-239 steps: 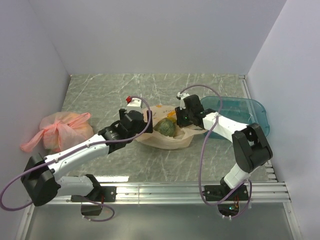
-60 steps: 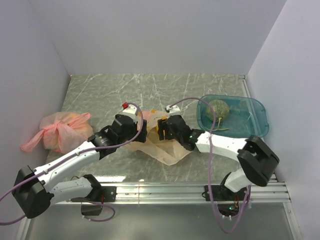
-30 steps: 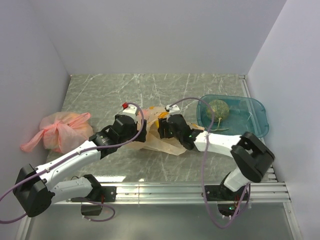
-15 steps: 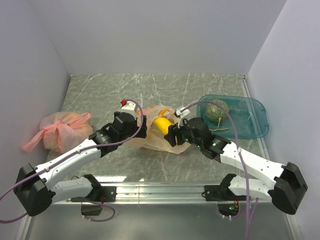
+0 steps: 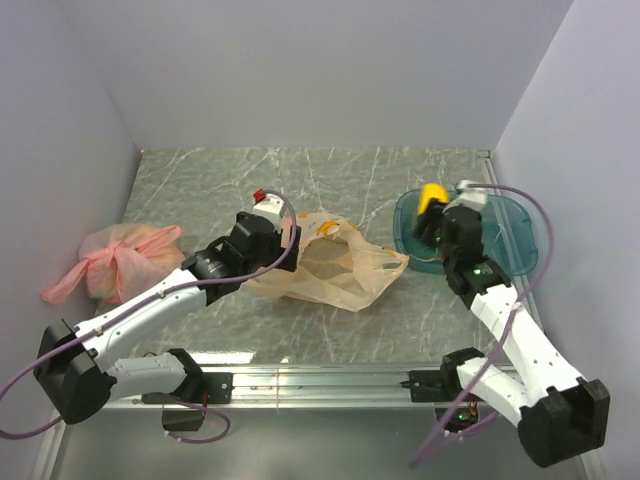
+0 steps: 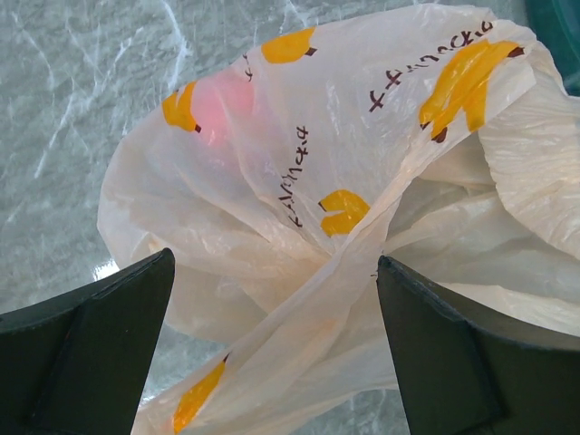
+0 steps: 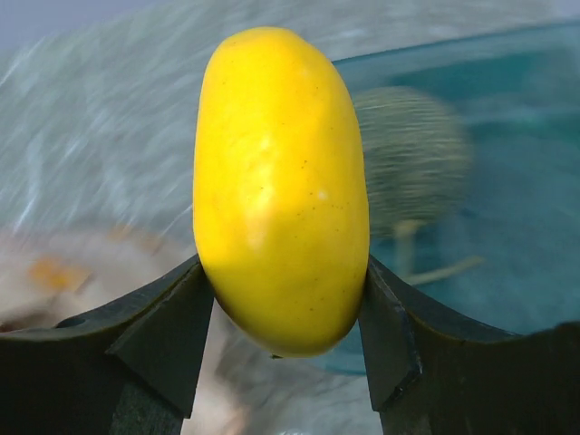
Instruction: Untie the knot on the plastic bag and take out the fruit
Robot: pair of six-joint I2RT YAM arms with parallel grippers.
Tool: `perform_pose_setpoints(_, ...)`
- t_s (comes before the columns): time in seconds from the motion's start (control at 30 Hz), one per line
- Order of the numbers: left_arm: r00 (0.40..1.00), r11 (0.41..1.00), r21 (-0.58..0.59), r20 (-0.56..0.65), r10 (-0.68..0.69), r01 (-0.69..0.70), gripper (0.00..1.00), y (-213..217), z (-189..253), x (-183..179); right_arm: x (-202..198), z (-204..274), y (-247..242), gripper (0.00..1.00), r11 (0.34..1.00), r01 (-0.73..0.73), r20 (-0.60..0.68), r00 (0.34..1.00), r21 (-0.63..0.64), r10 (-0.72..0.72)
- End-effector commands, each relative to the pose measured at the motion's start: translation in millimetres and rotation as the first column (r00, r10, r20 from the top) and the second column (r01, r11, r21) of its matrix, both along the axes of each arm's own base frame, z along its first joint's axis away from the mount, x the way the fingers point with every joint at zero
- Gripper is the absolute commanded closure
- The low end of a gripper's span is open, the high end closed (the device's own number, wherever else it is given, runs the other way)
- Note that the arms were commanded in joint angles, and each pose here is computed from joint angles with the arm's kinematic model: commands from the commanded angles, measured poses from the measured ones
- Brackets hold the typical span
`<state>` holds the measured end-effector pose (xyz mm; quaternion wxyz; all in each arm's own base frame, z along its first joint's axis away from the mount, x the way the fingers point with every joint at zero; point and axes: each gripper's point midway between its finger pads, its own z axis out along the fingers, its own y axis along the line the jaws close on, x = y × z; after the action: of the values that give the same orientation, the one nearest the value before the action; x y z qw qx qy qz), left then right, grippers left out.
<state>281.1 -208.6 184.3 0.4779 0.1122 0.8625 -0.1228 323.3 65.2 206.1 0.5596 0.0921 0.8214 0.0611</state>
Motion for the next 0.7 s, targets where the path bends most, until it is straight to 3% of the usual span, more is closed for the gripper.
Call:
perform_pose_setpoints(0.0,0.996,0.996,0.053,0.043,-0.074,0.072,0.01,-8,13,7,11,20,-70,1.0,0.934,0.341,0.05,0.936,0.104,-0.347)
perform_pose_setpoints(0.17,0.994,0.993,0.062,0.041,-0.098,0.095,0.01,-15,3,12,16,2,-140,1.0,0.811,0.549,0.006,0.827,0.203,-0.562)
perform_pose_setpoints(0.33,0.995,0.992,0.087,0.021,-0.092,0.09,0.01,-16,-9,15,26,-33,-170,0.97,0.752,0.62,-0.085,0.781,0.224,-0.618)
perform_pose_setpoints(0.43,0.996,0.993,0.084,0.02,-0.089,0.087,0.01,-16,-10,15,32,-51,-177,0.74,0.741,0.635,-0.137,0.772,0.218,-0.621)
perform_pose_setpoints(0.47,0.997,0.993,0.09,0.021,-0.075,0.073,0.01,-13,-11,17,34,-54,-178,0.46,0.738,0.638,-0.146,0.769,0.218,-0.622)
perform_pose_setpoints(0.5,0.997,0.994,0.089,0.024,-0.073,0.071,0.01,-13,-11,17,34,-59,-179,0.34,0.731,0.649,-0.162,0.761,0.211,-0.629)
perform_pose_setpoints(0.57,0.997,0.994,0.091,0.021,-0.07,0.068,0.01,-12,-13,17,32,-63,-179,0.19,0.725,0.658,-0.185,0.753,0.202,-0.632)
perform_pose_setpoints(0.67,0.998,0.994,0.095,0.016,-0.062,0.061,0.01,-11,-15,17,28,-65,-179,0.15,0.728,0.66,-0.2,0.75,0.186,-0.63)
